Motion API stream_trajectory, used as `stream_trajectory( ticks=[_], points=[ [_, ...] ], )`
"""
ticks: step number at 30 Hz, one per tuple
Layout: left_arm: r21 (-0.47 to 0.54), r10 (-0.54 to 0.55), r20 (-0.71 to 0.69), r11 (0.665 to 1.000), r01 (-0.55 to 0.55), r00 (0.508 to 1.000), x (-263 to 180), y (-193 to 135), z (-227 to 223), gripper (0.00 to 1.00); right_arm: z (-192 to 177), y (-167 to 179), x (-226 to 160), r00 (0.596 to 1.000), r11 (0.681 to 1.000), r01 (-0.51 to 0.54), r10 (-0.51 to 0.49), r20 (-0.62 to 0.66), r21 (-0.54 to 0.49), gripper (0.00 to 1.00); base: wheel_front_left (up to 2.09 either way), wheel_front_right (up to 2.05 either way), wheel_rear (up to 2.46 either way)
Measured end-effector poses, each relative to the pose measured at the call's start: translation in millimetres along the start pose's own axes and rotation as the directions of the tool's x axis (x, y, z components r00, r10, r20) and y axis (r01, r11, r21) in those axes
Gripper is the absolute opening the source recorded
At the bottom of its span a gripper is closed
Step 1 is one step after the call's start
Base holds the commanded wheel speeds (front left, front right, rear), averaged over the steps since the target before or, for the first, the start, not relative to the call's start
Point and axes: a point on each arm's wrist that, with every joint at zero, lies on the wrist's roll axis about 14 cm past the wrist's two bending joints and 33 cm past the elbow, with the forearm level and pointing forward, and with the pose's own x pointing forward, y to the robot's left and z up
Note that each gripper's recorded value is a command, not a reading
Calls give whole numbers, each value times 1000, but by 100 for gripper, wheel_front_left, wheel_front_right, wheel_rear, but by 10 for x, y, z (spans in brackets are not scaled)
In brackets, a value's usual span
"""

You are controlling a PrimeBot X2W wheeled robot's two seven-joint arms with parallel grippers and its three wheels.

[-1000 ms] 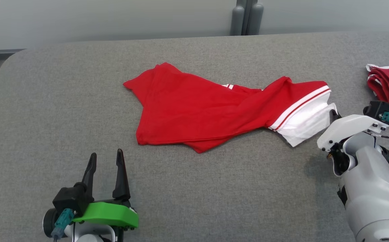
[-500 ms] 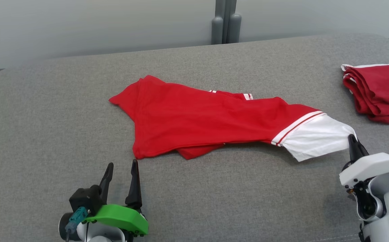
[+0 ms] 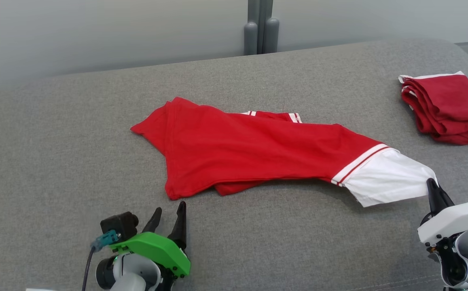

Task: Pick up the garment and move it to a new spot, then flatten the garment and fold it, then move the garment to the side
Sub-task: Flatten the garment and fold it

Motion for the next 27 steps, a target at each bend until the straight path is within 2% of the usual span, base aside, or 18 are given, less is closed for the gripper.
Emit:
stream_trajectory(
  ticks=[13, 22, 23, 24, 25, 26, 27],
  points=[
    [-64, 100, -128, 992, -109, 987, 286, 110, -146, 100, -27, 107, 62, 1000, 1000, -27, 27, -5, -11, 0, 0, 0, 0],
    [-63, 104, -160, 991, -115, 982, 411, 81, -200, 100, -63, 127, 103, 999, 999, -31, 31, -10, -8, 0, 0, 0, 0],
    [-60, 105, -166, 991, -116, 980, 422, 82, -212, 96, -73, 126, 104, 999, 999, -31, 31, -12, -9, 0, 0, 0, 0],
    [-60, 108, -171, 991, -119, 979, 434, 87, -221, 78, -75, 124, 108, 999, 1000, -30, 30, -12, -8, 0, 0, 0, 0],
    [-59, 109, -174, 991, -121, 979, 446, 89, -228, 69, -74, 128, 113, 999, 999, -31, 31, -12, -7, 0, 0, 0, 0],
    [-55, 111, -177, 991, -123, 978, 454, 94, -238, 44, -73, 130, 118, 999, 999, -31, 31, -12, -6, 0, 0, 0, 0],
    [-51, 112, -179, 991, -123, 977, 464, 97, -243, 33, -70, 131, 124, 999, 999, -31, 31, -11, -6, 0, 0, 0, 0]
  ],
)
